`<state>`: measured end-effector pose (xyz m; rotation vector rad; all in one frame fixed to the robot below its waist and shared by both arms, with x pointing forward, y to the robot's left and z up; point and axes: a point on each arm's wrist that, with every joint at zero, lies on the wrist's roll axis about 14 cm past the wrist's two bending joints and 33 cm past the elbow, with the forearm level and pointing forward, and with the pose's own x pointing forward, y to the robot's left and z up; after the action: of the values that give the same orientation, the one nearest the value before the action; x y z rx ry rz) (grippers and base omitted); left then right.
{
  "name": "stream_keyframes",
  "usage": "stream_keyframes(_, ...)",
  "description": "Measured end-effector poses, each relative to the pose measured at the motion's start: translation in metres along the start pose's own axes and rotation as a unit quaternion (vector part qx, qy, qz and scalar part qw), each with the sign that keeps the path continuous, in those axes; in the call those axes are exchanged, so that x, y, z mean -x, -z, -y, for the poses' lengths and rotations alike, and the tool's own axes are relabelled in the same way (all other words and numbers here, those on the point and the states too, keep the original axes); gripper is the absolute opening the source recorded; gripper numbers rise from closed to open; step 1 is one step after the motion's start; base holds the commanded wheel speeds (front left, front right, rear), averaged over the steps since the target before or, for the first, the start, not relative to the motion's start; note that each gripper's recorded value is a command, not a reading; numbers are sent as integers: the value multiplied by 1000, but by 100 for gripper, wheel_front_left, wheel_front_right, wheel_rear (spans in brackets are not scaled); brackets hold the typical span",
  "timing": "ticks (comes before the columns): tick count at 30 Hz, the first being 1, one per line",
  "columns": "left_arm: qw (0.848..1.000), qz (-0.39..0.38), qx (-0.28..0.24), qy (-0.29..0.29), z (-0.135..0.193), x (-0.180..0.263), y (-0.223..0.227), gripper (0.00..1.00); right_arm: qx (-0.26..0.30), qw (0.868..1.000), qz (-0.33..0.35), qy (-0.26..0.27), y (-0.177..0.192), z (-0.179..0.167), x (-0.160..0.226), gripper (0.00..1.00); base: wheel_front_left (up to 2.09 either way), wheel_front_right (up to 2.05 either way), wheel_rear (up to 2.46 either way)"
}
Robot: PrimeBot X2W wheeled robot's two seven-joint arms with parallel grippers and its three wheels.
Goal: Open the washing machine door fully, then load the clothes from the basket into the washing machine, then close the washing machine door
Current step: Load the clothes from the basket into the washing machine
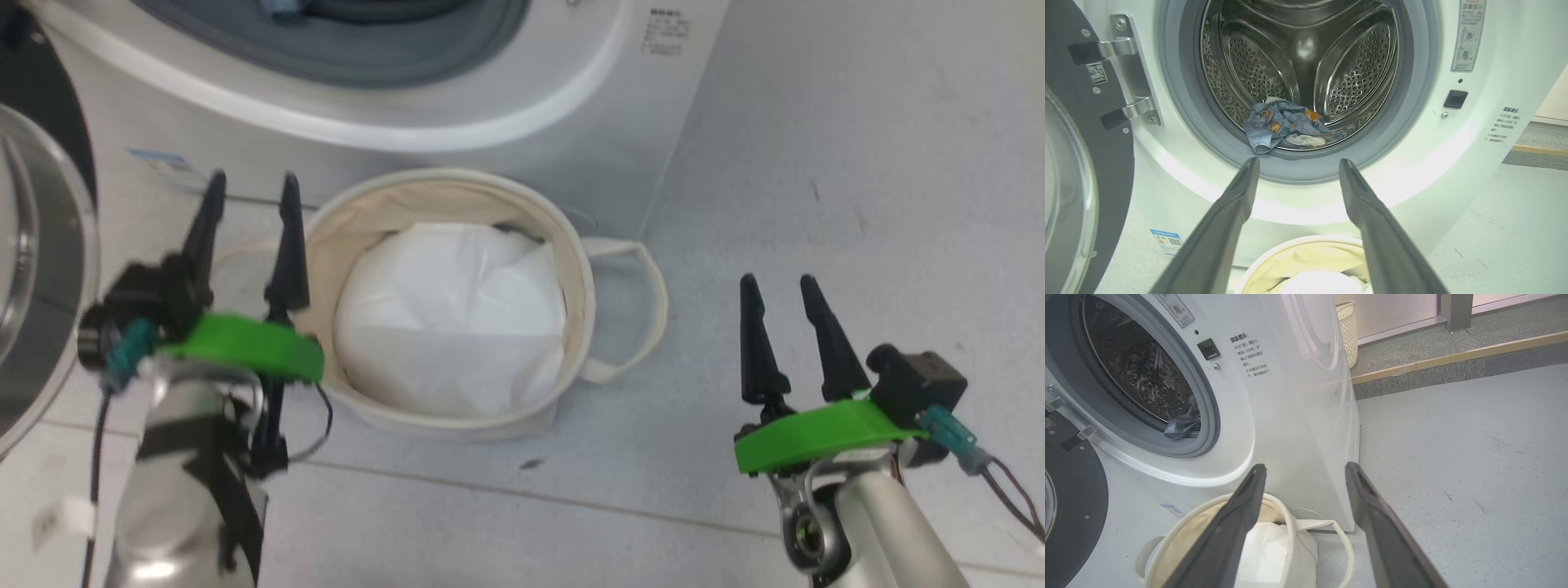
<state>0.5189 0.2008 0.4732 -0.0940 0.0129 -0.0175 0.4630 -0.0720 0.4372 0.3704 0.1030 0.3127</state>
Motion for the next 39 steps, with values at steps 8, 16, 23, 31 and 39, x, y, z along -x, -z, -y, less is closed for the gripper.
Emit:
stream_keyframes(8, 1000, 14, -22, -3, 3, 64, -13, 100, -2, 1000, 18, -9, -19, -18, 22, 100, 0, 0, 0)
stream_keyframes(16, 999, 11, -26, 15, 23, 106, -12, 100, 13, 1000, 17, -3, -23, -22, 51, 100, 0, 0, 0)
stream_keyframes(23, 999, 17, -16, 22, 34, 109, -15, 100, 18, 1000, 19, -5, -25, -23, 52, 100, 0, 0, 0)
stream_keyframes(31, 999, 12, -18, 27, 41, 109, -11, 100, 18, 1000, 18, -3, -24, -22, 53, 100, 0, 0, 0)
stream_keyframes(39, 1000, 5, -12, 21, 40, 107, -6, 100, 16, 1000, 11, 1, -19, -19, 54, 100, 0, 0, 0)
